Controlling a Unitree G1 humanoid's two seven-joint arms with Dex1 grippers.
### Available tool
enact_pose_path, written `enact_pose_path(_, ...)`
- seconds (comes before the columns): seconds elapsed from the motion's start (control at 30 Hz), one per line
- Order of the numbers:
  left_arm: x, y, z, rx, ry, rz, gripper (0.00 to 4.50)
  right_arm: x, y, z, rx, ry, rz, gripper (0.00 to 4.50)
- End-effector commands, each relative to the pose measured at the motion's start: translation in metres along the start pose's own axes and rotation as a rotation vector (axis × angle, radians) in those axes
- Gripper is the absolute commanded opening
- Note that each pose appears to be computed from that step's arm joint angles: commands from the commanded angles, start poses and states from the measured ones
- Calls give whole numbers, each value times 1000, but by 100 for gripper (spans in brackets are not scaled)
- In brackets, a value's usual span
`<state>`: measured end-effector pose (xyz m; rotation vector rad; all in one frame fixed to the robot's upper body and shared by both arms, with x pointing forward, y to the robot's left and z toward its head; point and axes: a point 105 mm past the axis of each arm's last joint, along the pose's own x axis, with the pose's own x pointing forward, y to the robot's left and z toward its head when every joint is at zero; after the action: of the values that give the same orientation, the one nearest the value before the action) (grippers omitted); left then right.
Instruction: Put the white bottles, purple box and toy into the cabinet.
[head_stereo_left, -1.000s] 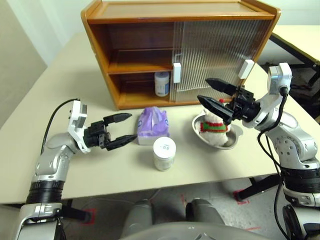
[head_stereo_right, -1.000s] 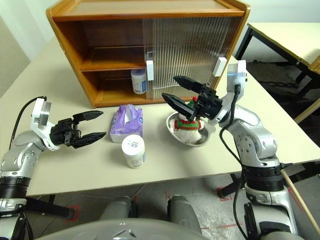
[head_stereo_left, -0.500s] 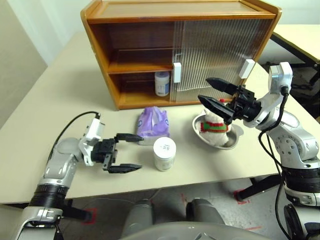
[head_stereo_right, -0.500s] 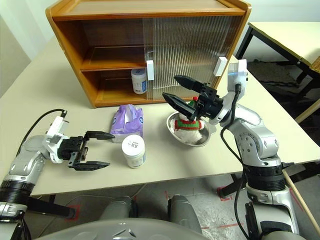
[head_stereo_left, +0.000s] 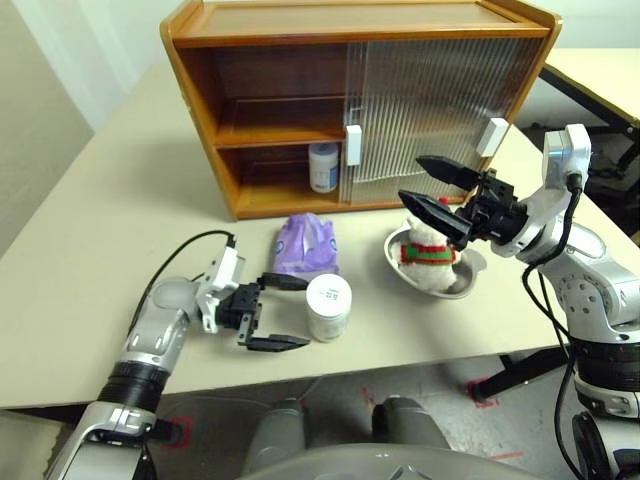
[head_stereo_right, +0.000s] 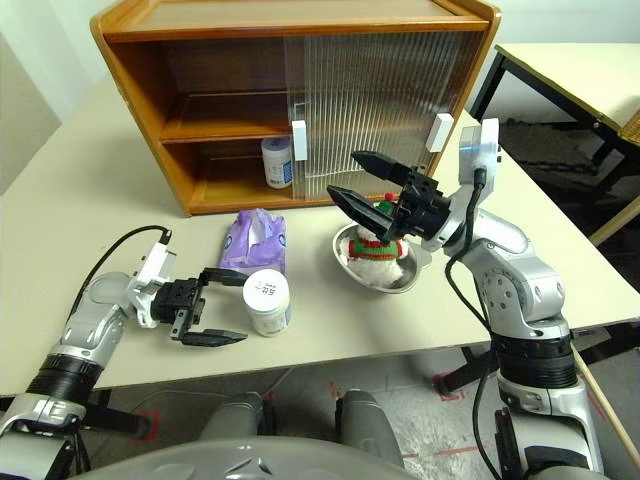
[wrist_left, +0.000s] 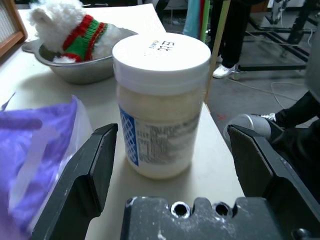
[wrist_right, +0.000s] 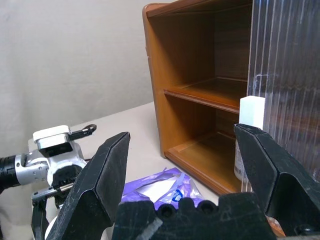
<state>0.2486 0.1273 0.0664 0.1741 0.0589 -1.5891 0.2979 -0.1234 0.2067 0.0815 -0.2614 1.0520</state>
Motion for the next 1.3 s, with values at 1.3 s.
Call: enact_pose_path(1.3, 18, 7, 46, 3, -107, 16, 304, -7, 1, 1, -15, 5, -32, 450)
